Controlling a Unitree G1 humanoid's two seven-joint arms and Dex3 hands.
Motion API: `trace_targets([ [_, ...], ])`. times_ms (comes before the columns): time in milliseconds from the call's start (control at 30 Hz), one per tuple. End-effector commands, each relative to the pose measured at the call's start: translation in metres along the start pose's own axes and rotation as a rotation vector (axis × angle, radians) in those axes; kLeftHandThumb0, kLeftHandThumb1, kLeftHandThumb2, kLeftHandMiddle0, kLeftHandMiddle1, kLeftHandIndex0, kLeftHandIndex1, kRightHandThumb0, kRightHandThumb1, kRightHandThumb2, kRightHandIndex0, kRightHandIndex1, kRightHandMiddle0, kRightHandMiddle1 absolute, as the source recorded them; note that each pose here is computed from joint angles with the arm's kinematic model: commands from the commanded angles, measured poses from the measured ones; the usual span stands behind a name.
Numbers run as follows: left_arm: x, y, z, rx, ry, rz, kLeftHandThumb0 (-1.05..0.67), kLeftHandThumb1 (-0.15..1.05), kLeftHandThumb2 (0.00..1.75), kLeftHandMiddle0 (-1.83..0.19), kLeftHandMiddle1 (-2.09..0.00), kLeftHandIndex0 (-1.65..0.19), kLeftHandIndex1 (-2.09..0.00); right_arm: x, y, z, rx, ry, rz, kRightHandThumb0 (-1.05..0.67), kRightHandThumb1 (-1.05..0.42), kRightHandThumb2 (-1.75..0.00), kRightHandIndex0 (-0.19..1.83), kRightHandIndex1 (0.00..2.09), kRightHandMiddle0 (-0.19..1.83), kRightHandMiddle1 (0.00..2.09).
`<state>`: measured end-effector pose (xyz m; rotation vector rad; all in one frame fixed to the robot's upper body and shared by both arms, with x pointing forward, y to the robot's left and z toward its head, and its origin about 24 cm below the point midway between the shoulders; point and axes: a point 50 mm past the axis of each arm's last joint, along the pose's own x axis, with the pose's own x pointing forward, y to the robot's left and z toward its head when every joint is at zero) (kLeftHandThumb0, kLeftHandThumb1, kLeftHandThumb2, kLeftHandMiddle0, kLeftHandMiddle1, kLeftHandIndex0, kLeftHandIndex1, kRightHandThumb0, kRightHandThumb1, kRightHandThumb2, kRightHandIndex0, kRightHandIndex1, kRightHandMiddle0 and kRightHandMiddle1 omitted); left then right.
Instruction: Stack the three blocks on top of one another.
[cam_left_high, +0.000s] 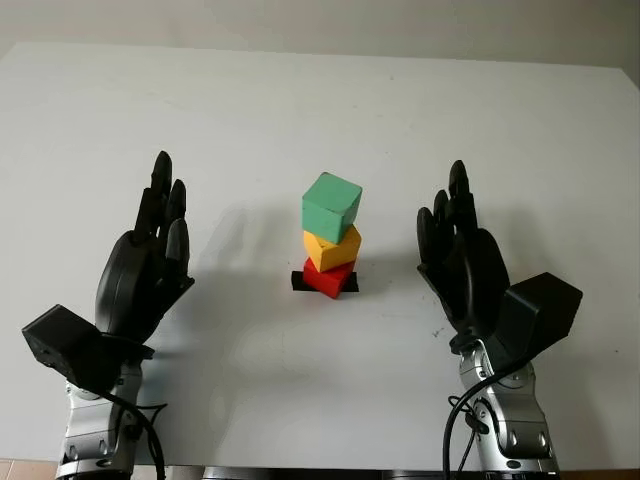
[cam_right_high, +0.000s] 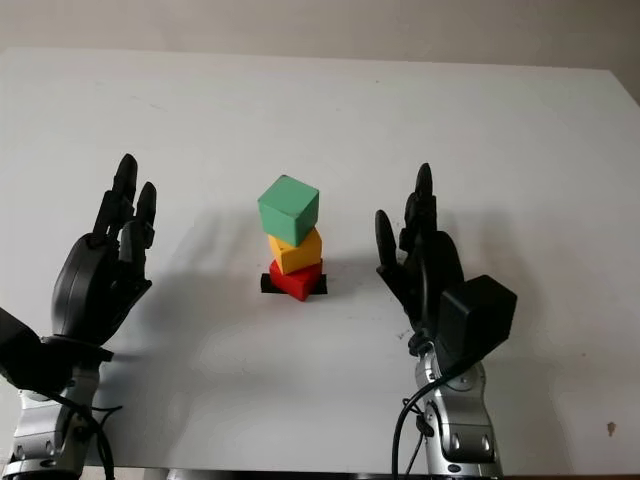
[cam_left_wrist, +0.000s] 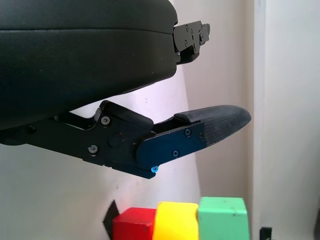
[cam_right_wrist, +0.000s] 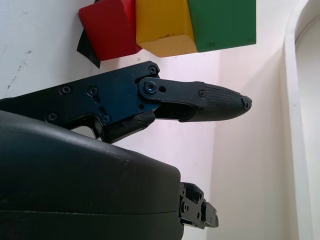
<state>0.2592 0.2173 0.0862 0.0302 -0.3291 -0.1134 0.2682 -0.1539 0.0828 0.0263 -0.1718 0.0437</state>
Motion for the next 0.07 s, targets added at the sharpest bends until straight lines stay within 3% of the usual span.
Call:
trace_targets([
  [0,-0.0026,-0.0018,0.0009,-0.013,-0.009,0.005,-0.75,1.05,0.72,0.19,0.00,0.19,0.00,-0.0026,-0.0019,0.0001,0.001,-0.010,-0.007,-0.71,-1.05,-0.49,-0.19,0.00,-0.19,0.00],
  [33,-0.0022,-0.0024,0.0015,-0.017,-0.011,0.007,-0.75,1.05,0.72,0.19,0.00,0.19,0.00,-0.0026,-0.0020,0.0000,-0.002,-0.009,-0.007,-0.71,-1.05,-0.50,-0.19,0.00,-0.19,0.00],
])
